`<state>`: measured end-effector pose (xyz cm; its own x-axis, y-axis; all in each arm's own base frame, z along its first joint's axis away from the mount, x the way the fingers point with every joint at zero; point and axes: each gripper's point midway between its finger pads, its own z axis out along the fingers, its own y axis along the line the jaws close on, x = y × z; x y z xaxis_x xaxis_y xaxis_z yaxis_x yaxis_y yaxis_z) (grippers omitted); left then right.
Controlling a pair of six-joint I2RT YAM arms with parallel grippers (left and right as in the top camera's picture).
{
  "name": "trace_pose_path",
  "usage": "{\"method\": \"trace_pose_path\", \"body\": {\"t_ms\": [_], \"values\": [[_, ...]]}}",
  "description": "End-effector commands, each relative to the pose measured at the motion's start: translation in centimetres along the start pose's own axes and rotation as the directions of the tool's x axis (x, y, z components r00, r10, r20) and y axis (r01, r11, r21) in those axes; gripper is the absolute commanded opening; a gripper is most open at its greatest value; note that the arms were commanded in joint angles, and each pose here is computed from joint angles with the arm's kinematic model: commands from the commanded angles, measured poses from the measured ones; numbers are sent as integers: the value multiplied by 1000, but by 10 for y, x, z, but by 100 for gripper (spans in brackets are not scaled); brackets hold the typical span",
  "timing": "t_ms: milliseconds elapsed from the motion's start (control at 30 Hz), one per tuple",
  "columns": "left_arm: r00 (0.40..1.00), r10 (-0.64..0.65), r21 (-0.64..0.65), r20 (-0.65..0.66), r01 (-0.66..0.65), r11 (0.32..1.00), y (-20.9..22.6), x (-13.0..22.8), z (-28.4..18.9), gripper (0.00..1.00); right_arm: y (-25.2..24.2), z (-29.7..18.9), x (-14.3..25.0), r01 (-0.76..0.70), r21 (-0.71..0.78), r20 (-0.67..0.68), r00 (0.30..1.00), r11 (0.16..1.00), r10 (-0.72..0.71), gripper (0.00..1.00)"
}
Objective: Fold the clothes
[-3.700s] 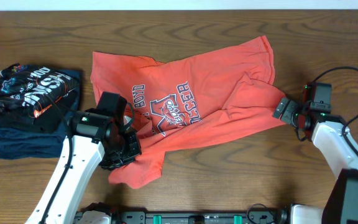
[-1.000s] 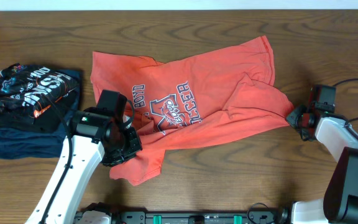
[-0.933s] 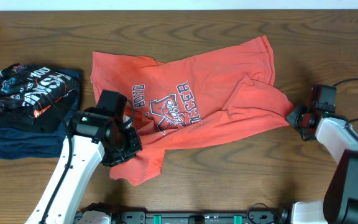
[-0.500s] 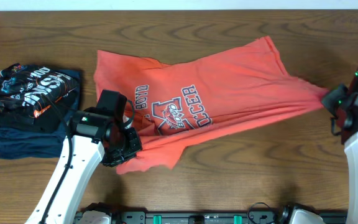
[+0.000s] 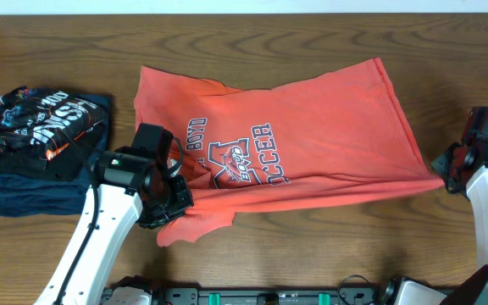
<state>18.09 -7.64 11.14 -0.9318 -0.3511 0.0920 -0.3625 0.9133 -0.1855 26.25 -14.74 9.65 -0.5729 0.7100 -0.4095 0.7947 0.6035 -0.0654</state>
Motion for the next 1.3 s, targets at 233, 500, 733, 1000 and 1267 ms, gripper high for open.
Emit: {"method": "trace_pose_path", "body": {"t_ms": [233,500,733,1000,1267], "values": [[1000,-8,-7,14,8,1000,2,-2,-3,6,0,1,6,12,-26,-39,999,1000,-13,10],[1000,-8,-6,14,8,1000,2,-2,-3,6,-7,4,41,43,-21,-172,984,999,-46,43],[1000,-8,-6,14,8,1000,2,-2,-3,6,-14,28,92,-12,-9,-288,958,1000,9,88],[1000,-8,-7,14,8,1000,2,-2,-3,6,-11,54,116,-72,-42,-285,957,996,57,88],[1000,-8,-7,14,8,1000,2,-1,-3,6,-7,61,112,-82,-69,-247,967,994,63,87]]}}
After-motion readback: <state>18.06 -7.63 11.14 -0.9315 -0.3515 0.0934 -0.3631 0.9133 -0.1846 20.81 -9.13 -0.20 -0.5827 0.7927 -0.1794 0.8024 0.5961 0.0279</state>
